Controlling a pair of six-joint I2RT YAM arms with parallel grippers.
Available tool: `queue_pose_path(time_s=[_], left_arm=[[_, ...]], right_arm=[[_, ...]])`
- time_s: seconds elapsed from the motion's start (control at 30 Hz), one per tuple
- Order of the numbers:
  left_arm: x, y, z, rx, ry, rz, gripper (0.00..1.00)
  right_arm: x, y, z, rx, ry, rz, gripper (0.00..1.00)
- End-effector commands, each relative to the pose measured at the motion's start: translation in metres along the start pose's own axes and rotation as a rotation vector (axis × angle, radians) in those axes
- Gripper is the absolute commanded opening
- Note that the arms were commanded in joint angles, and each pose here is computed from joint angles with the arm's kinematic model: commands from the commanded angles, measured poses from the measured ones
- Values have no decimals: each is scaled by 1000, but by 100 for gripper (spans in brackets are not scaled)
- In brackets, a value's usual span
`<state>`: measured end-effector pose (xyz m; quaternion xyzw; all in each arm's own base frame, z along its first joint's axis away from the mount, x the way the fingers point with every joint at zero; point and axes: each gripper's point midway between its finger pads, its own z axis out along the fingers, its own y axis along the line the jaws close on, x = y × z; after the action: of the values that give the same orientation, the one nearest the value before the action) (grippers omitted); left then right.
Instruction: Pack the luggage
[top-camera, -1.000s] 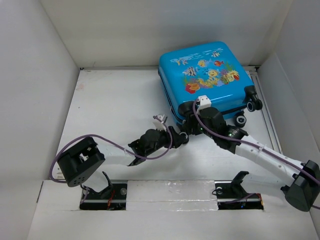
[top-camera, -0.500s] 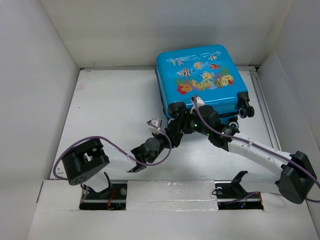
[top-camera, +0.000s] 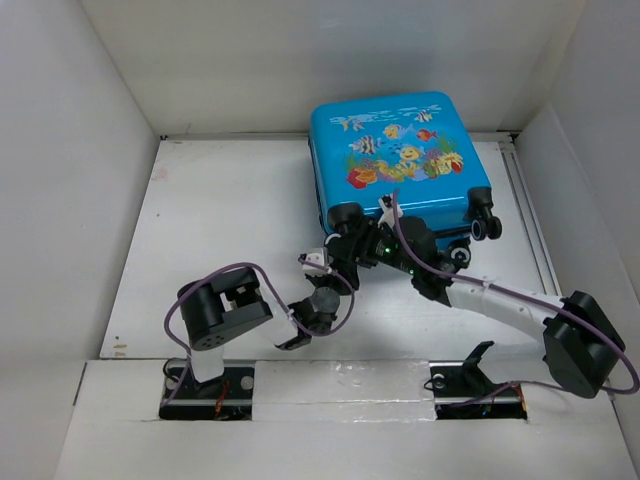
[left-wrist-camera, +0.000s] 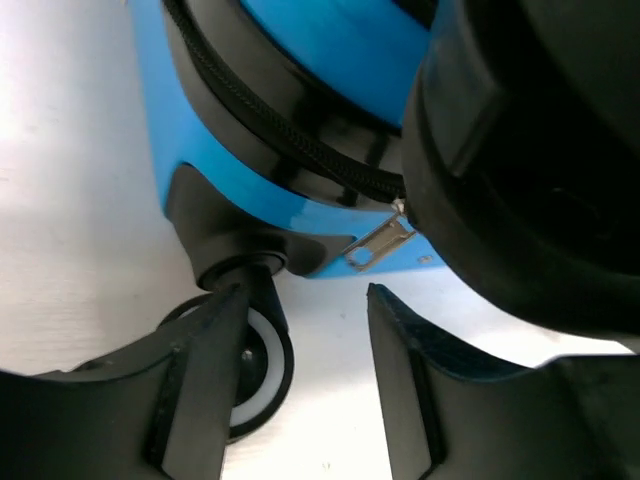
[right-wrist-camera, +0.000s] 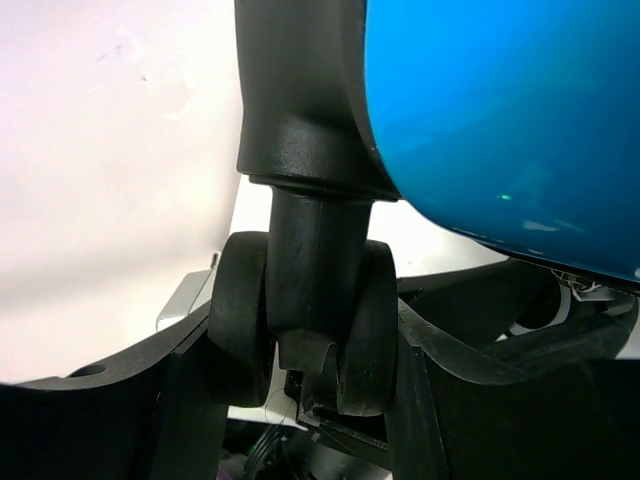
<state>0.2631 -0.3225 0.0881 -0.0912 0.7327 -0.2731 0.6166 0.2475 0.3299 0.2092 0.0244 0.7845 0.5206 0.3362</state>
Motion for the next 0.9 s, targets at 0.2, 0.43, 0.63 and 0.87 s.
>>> queue_pose_path(time_s=[0.2, 0.43, 0.63, 0.87], left_arm=[[-57, -51, -2, 94, -233, -170, 45], [-74, -66, 1, 129, -318, -206, 46], [-85, -70, 4, 149, -377, -215, 48], [-99, -84, 0, 171, -422, -228, 49]], right_arm=[[-44, 179, -59, -685, -179, -258, 0], [-43, 186, -57, -715, -166, -275, 0], [-37, 186, -56, -741, -134, -281, 0], [-31, 182, -47, -750, -86, -296, 0]])
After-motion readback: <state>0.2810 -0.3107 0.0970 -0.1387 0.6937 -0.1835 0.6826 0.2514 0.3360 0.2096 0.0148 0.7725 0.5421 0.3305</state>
